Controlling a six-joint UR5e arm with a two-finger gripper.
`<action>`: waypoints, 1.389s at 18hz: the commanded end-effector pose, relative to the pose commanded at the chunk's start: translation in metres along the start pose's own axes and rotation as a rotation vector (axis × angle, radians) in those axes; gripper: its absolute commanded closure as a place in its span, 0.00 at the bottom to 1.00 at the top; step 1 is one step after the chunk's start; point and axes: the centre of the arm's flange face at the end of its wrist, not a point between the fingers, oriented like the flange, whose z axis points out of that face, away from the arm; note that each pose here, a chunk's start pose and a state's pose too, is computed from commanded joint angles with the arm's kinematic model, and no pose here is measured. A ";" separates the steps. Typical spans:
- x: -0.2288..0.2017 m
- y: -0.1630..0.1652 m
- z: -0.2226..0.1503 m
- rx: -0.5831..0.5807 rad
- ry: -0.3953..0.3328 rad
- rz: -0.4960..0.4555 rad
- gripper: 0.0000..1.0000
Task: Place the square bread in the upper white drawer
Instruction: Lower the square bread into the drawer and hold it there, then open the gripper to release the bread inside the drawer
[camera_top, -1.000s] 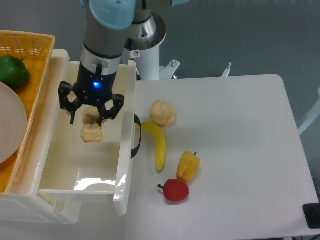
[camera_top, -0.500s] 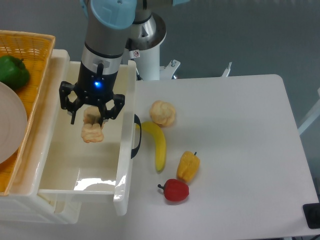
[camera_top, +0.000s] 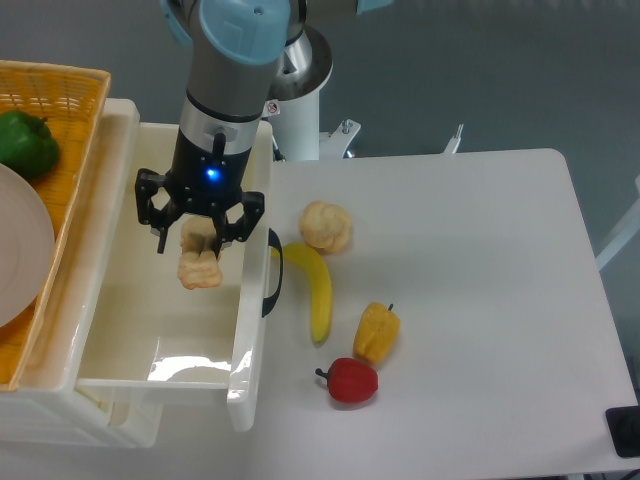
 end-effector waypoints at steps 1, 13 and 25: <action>-0.001 0.000 0.000 0.001 -0.004 -0.001 0.34; -0.017 -0.001 -0.012 0.022 -0.020 -0.014 0.34; -0.015 0.003 -0.018 0.025 -0.046 0.008 0.34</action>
